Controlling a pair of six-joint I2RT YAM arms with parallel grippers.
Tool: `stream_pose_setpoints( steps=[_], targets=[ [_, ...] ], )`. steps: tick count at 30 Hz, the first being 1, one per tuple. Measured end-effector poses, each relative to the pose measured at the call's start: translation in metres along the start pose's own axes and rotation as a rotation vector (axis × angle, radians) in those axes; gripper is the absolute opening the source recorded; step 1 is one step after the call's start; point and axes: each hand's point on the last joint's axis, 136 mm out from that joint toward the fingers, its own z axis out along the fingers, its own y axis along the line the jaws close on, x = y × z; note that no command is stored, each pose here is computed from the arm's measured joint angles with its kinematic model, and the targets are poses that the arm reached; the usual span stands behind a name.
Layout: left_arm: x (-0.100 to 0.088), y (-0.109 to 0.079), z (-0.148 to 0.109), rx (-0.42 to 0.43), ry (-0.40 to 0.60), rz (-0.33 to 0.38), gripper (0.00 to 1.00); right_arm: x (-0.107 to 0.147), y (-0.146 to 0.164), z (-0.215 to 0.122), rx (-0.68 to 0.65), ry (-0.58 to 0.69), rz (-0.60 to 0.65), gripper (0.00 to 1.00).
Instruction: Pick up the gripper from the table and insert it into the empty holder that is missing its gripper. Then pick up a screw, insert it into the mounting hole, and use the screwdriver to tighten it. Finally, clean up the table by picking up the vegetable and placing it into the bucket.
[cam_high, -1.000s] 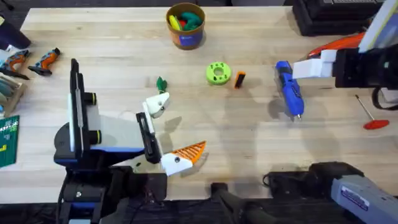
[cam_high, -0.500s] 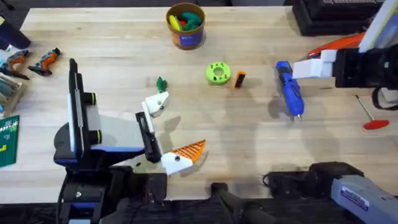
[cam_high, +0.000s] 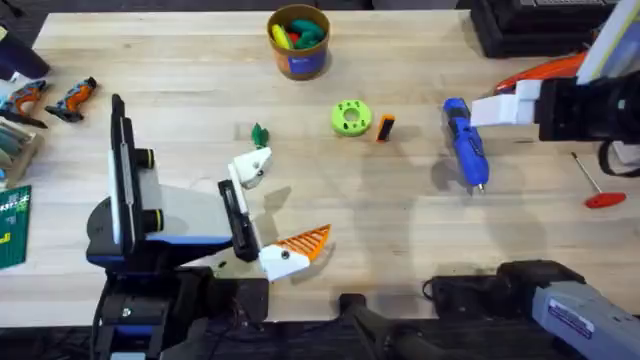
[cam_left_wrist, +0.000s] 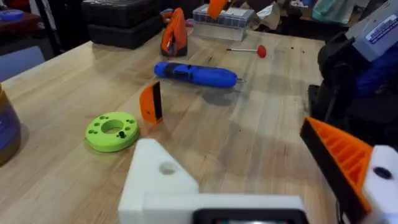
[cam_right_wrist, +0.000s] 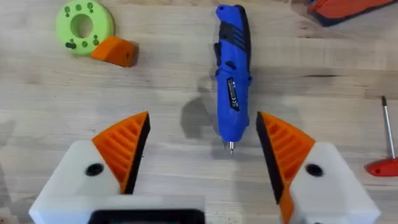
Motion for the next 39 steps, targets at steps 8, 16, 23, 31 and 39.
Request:
stream_pose_setpoints(
  steps=[8,16,23,31,39],
  targets=[
    [0.0,0.0,0.0,0.0,0.0,0.0,0.985,0.0,0.0,0.0,0.0,0.0,0.0,0.992],
    [0.0,0.0,0.0,0.0,0.0,0.0,0.985,0.0,0.0,0.0,0.0,-0.001,0.0,0.991],
    [0.0,0.0,0.0,0.0,0.0,0.0,0.985,-0.005,0.0,0.0,0.0,-0.02,0.003,0.991],
    [0.0,0.0,0.0,0.0,0.0,0.0,0.985,0.006,0.002,-0.005,0.001,0.063,0.082,0.991],
    [0.0,0.0,0.0,0.0,0.0,0.0,0.985,-0.006,0.023,-0.007,-0.009,0.171,0.125,0.991]
  ],
)
